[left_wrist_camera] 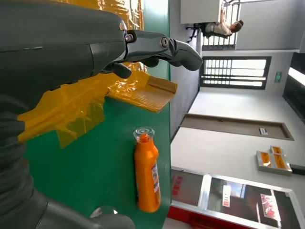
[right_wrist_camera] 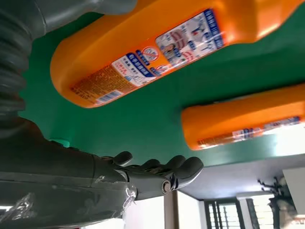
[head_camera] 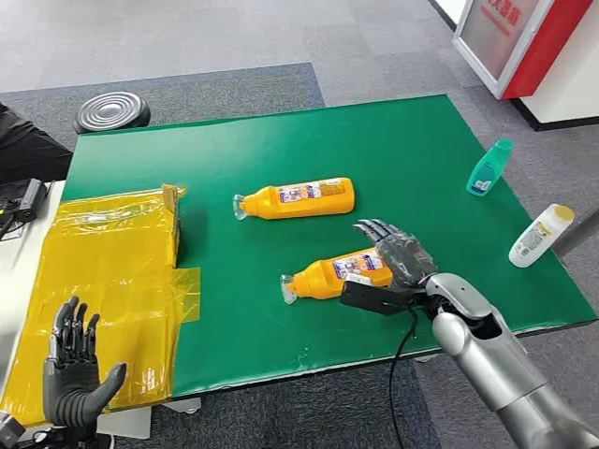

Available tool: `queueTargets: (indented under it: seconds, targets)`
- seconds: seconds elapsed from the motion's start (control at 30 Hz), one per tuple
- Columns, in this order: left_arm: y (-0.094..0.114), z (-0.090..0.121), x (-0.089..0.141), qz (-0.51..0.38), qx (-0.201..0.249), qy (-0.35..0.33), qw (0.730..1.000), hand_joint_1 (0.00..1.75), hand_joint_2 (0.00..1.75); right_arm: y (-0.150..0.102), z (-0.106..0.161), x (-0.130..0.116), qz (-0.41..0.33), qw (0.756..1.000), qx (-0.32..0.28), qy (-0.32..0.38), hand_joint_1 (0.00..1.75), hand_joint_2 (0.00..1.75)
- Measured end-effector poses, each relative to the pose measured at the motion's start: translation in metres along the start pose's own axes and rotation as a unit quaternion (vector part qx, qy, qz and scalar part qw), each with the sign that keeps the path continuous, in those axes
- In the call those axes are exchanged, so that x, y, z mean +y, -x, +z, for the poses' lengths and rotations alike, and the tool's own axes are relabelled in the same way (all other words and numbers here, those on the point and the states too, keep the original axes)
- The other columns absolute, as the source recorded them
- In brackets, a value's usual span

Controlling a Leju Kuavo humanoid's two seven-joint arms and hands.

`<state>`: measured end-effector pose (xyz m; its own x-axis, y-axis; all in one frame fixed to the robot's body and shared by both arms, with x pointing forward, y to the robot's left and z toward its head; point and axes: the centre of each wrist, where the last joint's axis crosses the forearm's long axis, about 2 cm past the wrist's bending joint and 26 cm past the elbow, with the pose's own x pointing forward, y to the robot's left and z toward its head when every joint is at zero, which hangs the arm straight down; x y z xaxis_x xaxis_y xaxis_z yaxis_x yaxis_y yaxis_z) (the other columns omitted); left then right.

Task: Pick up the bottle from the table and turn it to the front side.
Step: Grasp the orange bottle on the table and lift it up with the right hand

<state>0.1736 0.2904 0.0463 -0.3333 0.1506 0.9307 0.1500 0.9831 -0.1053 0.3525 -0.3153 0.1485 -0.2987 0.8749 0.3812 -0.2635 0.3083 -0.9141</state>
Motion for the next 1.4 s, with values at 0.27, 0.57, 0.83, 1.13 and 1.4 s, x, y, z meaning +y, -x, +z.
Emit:
queueTargets:
  seconds: [0.27,0.57,0.83,1.13,1.4]
  targets:
    - [0.006,-0.001,-0.002,0.005,0.01,0.01,1.0,0.0,1.75,0.021,-0.025,-0.019,0.036,0.995,0.042,-0.077,0.0,1.75]
    - [0.011,-0.002,-0.003,0.009,0.018,0.017,1.0,0.0,1.75,0.039,-0.036,-0.015,0.053,0.983,0.079,-0.156,0.9,1.75]
    - [0.014,-0.003,-0.004,0.011,0.022,0.021,0.999,0.0,1.75,0.05,-0.035,-0.011,0.048,0.978,0.082,-0.186,1.75,1.75]
    - [0.016,-0.001,-0.004,0.012,0.027,0.021,0.999,0.0,1.75,0.053,-0.035,-0.013,0.05,0.978,0.082,-0.185,1.75,1.75]
    - [0.016,0.004,-0.003,0.009,0.032,0.015,0.999,0.0,1.75,0.053,-0.02,0.001,0.022,0.989,0.056,-0.137,1.75,1.75]
